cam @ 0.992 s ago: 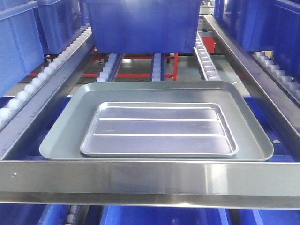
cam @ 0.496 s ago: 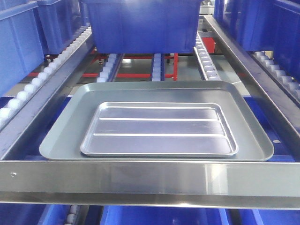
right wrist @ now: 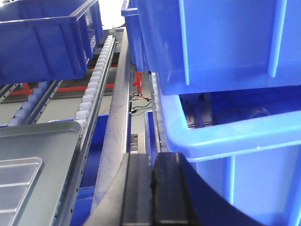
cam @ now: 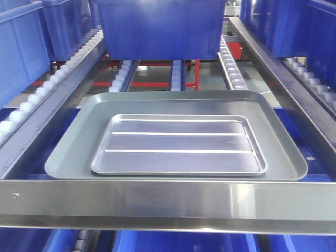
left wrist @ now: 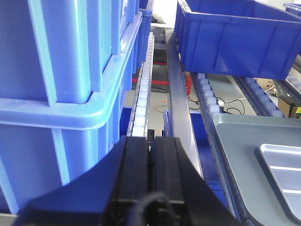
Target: Grab silver tray and stack on right shelf
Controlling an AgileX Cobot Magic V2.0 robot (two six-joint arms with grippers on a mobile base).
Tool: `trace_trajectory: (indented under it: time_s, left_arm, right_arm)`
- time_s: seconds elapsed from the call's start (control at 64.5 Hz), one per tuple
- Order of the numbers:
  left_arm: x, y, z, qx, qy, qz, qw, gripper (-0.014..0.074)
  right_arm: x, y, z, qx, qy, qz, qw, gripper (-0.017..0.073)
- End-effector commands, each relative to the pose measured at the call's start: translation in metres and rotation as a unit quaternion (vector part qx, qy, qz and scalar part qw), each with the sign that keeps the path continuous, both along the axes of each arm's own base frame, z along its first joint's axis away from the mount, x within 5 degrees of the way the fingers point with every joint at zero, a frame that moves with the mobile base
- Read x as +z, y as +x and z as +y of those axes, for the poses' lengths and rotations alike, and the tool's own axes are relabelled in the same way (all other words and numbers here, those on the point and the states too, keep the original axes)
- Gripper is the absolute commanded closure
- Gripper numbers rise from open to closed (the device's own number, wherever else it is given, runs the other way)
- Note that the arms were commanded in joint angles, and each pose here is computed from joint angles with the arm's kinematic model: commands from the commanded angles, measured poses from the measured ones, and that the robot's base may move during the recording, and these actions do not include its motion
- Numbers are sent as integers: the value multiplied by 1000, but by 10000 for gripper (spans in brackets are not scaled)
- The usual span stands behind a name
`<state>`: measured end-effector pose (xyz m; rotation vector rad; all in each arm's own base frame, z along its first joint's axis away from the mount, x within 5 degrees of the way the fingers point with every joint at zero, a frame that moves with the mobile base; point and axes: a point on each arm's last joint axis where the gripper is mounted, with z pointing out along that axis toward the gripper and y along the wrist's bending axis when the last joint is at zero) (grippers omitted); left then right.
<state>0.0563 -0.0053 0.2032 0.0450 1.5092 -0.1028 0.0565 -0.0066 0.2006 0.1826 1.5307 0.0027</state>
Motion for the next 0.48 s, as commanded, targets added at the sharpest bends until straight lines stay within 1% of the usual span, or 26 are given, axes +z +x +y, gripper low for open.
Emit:
trace_trajectory:
  time_s: [0.0,0.465]
  left_arm:
    - [3,-1,1,2,-4,-44,999,685]
    - [3,-1,1,2,-4,-44,999,685]
  right_arm:
    - [16,-4,0,-6,-9,-67,998,493]
    - [16,-4,0,-6,-9,-67,998,493]
